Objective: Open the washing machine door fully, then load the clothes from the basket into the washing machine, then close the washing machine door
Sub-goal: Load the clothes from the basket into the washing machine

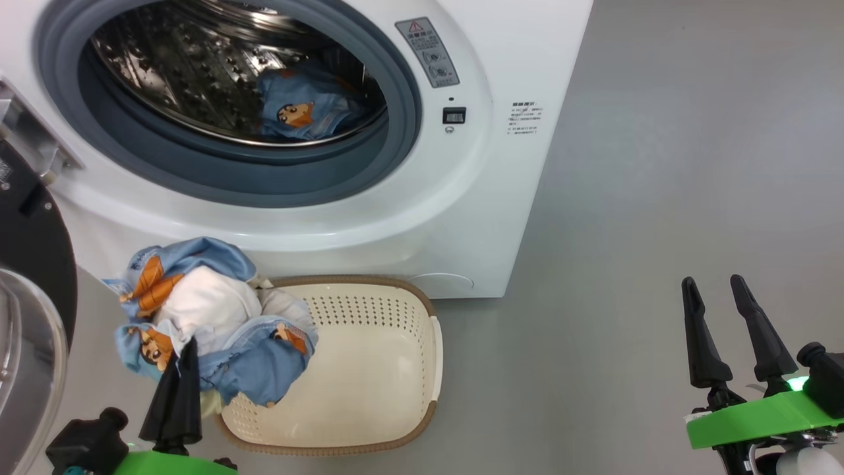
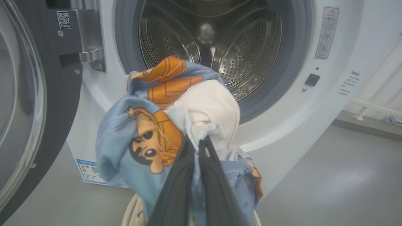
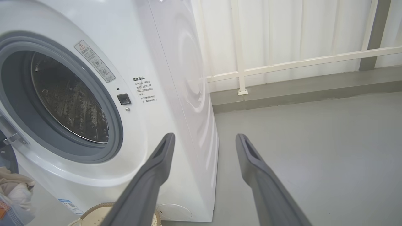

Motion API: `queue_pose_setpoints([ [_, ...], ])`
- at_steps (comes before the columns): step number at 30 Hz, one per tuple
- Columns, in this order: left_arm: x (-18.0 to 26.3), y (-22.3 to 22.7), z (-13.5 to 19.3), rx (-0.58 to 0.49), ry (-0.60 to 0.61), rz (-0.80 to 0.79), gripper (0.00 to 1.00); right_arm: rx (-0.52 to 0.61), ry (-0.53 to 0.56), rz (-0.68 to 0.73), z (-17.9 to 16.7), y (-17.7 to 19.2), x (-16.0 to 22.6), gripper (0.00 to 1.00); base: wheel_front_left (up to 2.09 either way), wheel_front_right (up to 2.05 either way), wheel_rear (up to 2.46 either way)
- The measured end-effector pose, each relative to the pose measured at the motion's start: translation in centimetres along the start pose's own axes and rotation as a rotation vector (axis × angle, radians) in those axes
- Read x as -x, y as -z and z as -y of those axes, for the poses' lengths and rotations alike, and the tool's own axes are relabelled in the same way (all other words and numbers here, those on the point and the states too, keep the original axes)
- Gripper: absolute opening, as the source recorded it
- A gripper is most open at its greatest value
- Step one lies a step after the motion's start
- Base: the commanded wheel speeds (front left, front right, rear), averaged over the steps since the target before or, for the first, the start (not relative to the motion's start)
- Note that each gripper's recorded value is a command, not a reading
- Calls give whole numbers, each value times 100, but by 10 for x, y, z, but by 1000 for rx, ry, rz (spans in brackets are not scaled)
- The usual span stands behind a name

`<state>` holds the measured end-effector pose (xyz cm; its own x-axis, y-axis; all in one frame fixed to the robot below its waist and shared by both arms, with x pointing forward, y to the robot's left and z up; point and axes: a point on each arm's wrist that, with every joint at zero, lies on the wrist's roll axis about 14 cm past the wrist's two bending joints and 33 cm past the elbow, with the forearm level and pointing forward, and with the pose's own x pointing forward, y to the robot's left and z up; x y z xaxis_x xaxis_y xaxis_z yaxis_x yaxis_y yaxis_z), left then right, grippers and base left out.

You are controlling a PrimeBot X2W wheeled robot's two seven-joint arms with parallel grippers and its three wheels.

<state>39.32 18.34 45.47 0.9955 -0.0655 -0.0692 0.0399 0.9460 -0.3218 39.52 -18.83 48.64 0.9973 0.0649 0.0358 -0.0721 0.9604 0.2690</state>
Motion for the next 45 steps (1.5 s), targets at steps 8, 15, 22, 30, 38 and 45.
queue_pose_setpoints([
  [8,-17,4,7,2,25,-7,0,-2,33,-28,10,10,1,100,0,0,0],
  [15,-65,-16,17,-3,68,59,0,-14,75,-62,20,24,1,100,0,0,0],
  [22,-131,-45,14,3,70,146,0,-22,88,-69,24,33,-16,100,0,0,0],
  [30,-196,-46,18,-16,98,136,0,-30,113,-87,31,46,-31,100,0,0,0],
  [38,-265,-46,18,70,70,133,0,-24,156,-108,44,57,-34,100,0,0,0],
  [45,-305,-55,17,67,67,176,83,-7,199,-131,59,66,-33,100,0,0,0],
])
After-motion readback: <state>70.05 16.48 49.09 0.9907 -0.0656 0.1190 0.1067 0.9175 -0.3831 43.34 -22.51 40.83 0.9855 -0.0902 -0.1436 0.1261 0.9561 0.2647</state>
